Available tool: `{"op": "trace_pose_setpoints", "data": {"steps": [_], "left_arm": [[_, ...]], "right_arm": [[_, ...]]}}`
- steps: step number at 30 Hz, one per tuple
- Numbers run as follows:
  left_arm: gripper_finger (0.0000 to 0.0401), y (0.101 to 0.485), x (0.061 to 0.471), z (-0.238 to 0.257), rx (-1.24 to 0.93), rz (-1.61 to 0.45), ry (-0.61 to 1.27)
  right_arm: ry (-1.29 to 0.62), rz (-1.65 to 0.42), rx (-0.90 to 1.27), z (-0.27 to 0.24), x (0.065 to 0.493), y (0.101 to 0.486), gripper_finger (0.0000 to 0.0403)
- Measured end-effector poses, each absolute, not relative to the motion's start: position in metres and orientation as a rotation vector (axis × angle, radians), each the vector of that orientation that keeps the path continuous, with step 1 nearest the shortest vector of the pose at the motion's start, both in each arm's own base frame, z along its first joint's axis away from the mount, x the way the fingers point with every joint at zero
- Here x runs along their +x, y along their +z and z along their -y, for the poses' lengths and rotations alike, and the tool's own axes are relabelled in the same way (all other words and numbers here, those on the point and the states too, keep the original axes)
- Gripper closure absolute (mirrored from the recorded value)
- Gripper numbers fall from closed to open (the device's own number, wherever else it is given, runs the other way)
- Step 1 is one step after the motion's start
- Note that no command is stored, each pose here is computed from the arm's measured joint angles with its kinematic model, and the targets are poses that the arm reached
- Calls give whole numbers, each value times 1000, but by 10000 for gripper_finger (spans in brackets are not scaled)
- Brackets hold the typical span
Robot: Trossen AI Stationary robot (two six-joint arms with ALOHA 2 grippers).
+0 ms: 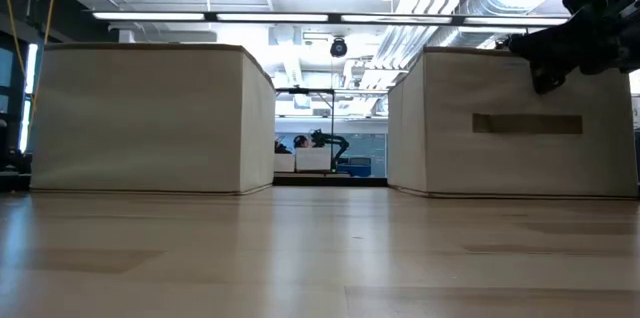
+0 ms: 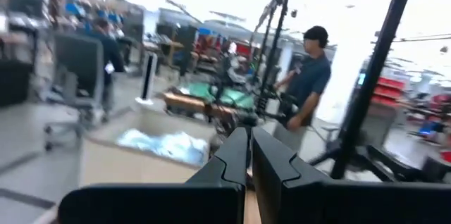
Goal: Sort clothes
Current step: Return to Home Position
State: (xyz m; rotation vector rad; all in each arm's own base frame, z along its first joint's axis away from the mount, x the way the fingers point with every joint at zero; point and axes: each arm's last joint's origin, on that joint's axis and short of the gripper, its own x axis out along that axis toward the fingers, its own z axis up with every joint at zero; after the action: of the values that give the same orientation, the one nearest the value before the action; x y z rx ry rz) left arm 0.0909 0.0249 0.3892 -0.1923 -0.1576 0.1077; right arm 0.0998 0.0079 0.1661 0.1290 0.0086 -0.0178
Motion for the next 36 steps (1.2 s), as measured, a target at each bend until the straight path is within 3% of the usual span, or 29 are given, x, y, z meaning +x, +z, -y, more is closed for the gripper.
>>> {"op": "trace_pose_setpoints", "data": {"steps": [7, 13, 22, 31, 36], "left_arm": [[401, 345, 96, -13, -391, 137, -35], [401, 322, 100, 4, -369, 205, -123], [401, 253, 107, 17, -253, 232, -143], [401, 189, 114, 21, -134, -42, -194], [401, 163, 114, 21, -121, -71, -179]], "right_arm": [[-17, -9, 129, -8, 100, 166, 402], [-17, -9, 129, -8, 100, 166, 402], [-17, -9, 129, -8, 100, 166, 402], [-17, -9, 129, -8, 100, 166, 402], [-17, -9, 129, -8, 100, 166, 402]]}}
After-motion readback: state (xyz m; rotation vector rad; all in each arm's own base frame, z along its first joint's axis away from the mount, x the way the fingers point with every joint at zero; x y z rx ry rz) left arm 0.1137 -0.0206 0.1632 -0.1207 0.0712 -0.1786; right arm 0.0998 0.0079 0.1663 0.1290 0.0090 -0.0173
